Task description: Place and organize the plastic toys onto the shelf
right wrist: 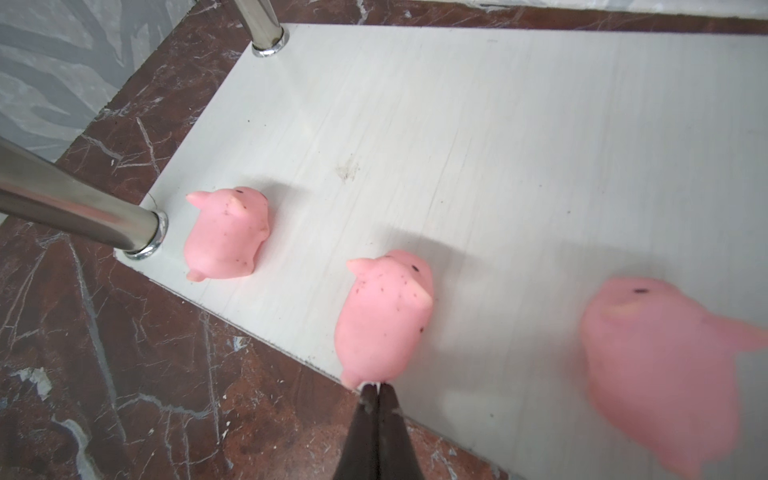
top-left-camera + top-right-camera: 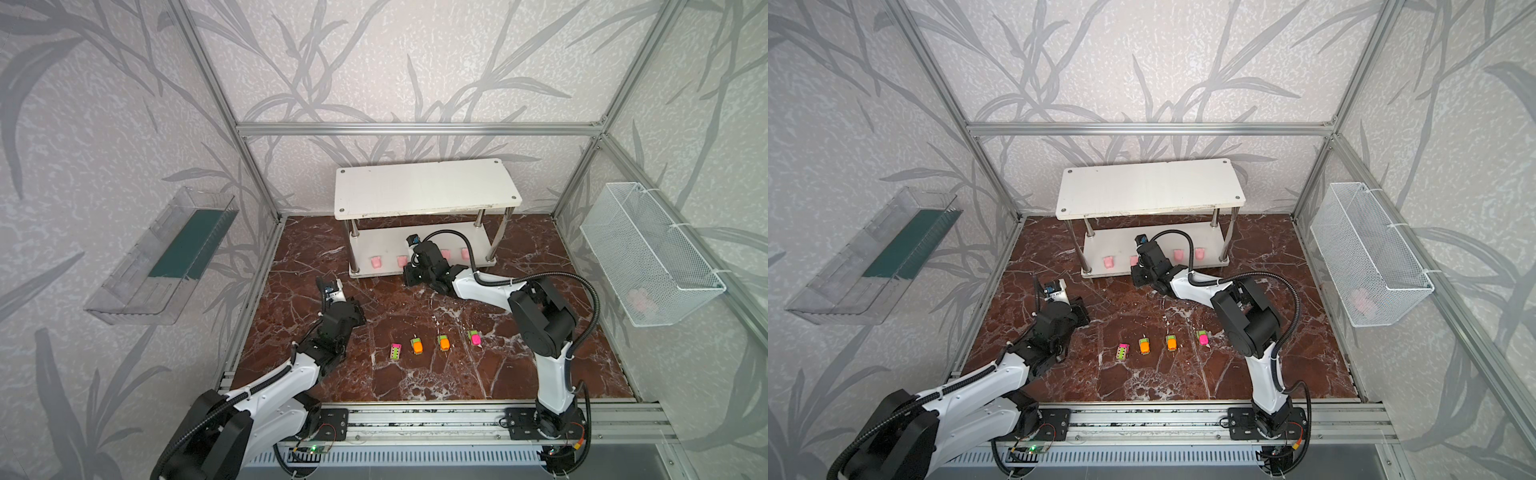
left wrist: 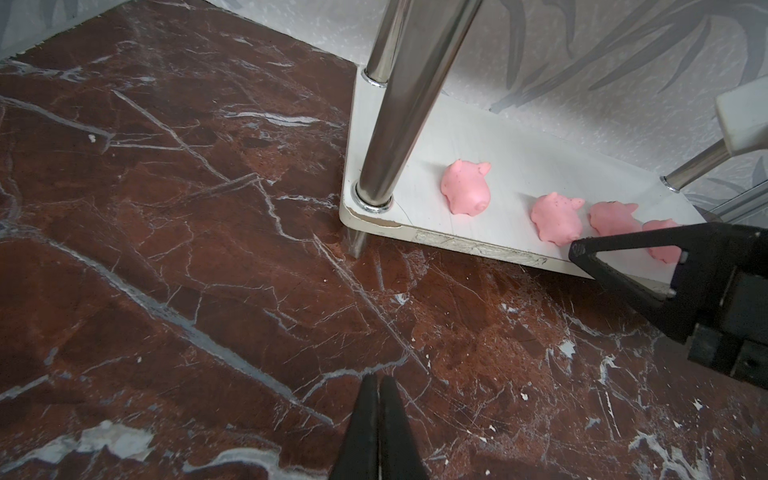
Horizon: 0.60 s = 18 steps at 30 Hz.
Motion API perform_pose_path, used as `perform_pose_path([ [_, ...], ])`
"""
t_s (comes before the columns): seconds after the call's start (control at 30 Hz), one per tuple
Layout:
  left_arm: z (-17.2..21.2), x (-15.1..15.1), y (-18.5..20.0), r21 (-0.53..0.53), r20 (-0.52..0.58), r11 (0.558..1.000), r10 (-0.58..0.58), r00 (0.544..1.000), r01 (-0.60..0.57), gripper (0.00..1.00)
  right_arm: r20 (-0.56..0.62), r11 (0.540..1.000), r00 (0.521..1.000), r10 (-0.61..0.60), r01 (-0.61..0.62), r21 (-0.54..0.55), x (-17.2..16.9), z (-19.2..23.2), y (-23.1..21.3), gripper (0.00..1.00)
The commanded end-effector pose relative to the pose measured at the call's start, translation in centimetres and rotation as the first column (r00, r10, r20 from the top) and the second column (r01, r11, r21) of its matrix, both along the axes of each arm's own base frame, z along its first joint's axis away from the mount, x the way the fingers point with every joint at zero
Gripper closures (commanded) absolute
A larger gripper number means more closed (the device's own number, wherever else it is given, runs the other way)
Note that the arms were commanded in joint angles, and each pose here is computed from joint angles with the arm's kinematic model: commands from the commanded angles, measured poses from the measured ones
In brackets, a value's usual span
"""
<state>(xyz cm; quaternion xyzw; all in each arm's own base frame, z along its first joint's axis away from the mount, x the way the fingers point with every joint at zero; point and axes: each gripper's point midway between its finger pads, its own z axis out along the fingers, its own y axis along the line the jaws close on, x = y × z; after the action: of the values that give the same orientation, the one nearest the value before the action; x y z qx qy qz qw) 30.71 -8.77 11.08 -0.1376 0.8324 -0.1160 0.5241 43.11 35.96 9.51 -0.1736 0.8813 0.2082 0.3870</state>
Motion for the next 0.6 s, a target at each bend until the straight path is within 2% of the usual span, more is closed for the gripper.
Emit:
perform_pose_path([
  [0.0, 0.5, 0.4, 0.1, -0.018, 0.017, 1.000, 0.013, 1.000, -0.013, 1.00, -0.001, 1.000, 1.000, -0.003, 0.002, -0.005, 0.7, -0.1, 0.2, 1.00],
  [0.33, 0.4, 0.5, 0.3, -0.016, 0.012, 1.000, 0.017, 1.000, -0.016, 1.00, -0.003, 1.000, 1.000, -0.007, 0.007, 0.001, 1.4, 0.1, 0.2, 1.00],
  [0.57, 0.3, 0.5, 0.3, -0.020, 0.010, 1.000, 0.016, 1.000, -0.015, 1.00, -0.001, 1.000, 1.000, -0.002, 0.002, 0.011, 0.4, 0.3, -0.4, 1.00],
])
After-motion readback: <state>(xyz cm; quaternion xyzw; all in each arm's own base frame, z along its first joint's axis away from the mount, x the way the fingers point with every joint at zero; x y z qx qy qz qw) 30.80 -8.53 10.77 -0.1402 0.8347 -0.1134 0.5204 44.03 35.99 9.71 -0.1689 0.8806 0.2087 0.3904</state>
